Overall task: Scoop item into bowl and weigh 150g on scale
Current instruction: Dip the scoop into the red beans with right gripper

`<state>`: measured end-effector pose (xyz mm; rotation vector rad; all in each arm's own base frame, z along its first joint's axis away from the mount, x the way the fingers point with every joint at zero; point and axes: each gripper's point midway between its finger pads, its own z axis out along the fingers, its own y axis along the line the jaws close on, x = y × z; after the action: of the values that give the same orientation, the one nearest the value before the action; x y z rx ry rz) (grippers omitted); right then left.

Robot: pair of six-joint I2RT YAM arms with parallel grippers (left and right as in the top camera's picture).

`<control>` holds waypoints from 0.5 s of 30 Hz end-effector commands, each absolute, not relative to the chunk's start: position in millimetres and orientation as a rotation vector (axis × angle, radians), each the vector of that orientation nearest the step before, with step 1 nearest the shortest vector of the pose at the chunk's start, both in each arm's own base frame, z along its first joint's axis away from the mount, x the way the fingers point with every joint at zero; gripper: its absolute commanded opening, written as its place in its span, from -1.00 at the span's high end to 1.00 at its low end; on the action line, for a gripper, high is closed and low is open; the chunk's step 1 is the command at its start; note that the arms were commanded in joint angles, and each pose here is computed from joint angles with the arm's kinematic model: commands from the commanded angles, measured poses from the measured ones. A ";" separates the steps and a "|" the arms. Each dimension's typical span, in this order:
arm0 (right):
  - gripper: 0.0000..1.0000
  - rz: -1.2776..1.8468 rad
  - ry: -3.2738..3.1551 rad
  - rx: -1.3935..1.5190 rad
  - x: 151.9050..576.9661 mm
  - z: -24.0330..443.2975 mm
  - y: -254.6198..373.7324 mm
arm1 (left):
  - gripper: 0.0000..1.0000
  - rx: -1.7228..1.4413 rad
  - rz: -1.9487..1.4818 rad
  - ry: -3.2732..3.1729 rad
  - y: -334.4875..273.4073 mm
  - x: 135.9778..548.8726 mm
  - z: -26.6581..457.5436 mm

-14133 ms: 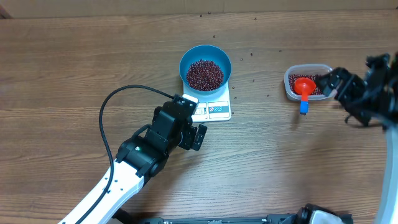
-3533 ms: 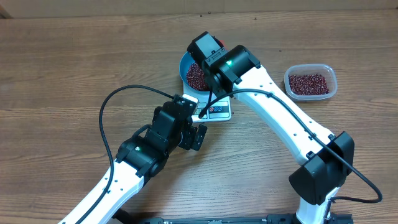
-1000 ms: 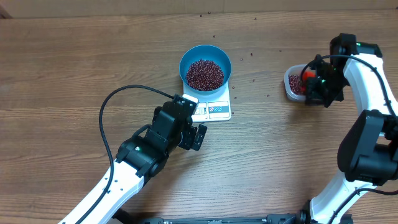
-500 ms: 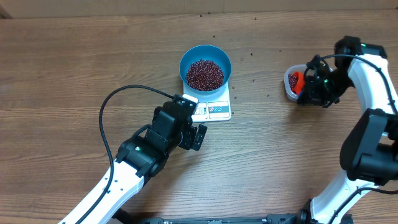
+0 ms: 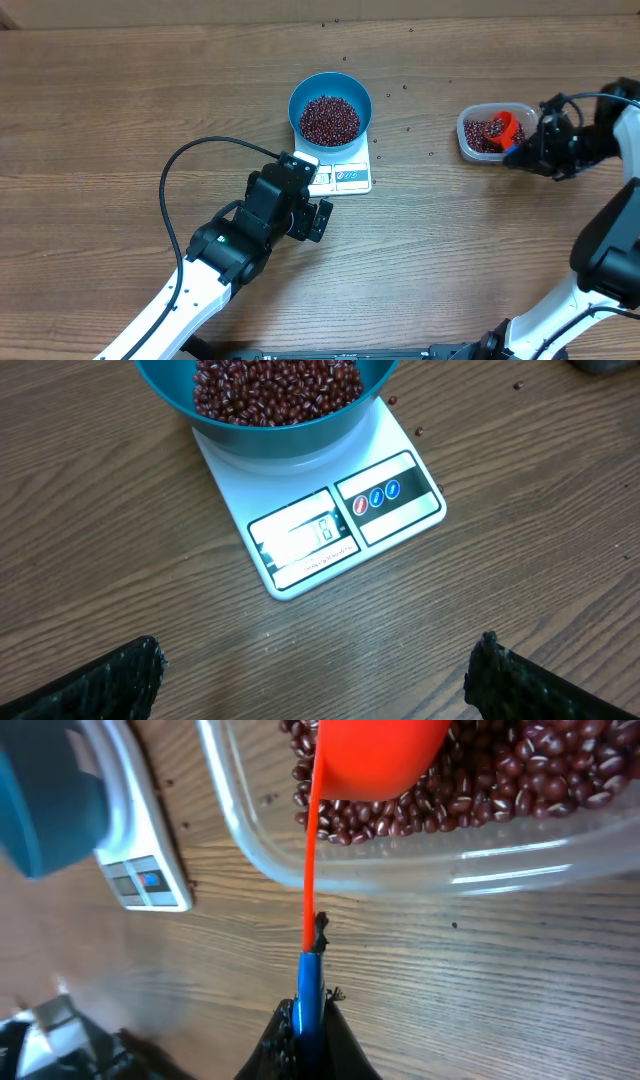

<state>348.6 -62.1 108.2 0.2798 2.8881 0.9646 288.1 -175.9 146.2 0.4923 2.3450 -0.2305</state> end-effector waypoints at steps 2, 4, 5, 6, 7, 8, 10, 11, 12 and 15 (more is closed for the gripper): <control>0.93 1.152 2.719 0.213 352.1 125.6 -59.1 | -0.99 0.492 -0.209 2.340 -173.1 291.3 147.3; 0.93 1.205 2.668 0.202 351.4 132.7 -58.8 | -0.99 0.492 -0.209 2.340 -173.1 291.3 147.3; 0.93 1.225 2.647 0.192 351.0 135.7 -58.2 | -0.99 0.492 -0.209 2.340 -173.1 291.3 147.3; 0.93 1.244 2.629 0.184 350.3 138.3 -57.4 | -0.99 0.492 -0.210 2.340 -173.1 291.3 147.5; 0.93 1.264 2.610 0.169 350.0 141.3 -55.3 | -0.99 0.492 -0.210 2.340 -173.1 291.3 147.5; 0.93 1.281 2.596 0.155 349.5 143.8 -53.4 | -0.99 0.492 -0.209 2.340 -173.1 291.3 147.3; 0.93 1.314 2.562 0.133 349.7 149.4 -49.5 | -1.00 0.492 -0.209 2.339 -173.1 291.3 147.5; 0.93 1.333 2.541 0.121 350.2 153.0 -47.2 | -0.99 0.492 -0.209 2.340 -173.1 291.3 147.3; 0.93 1.352 2.518 0.112 351.1 157.0 -45.2 | -0.99 0.492 -0.209 2.340 -173.1 291.3 147.3; 0.93 1.397 2.483 0.077 352.3 167.2 -35.4 | -0.99 0.492 -0.209 2.340 -173.1 291.3 147.3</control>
<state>341.7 -45.9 151.9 0.1726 2.5988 1.3421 288.1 -175.9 146.2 0.4923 2.3450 -0.2305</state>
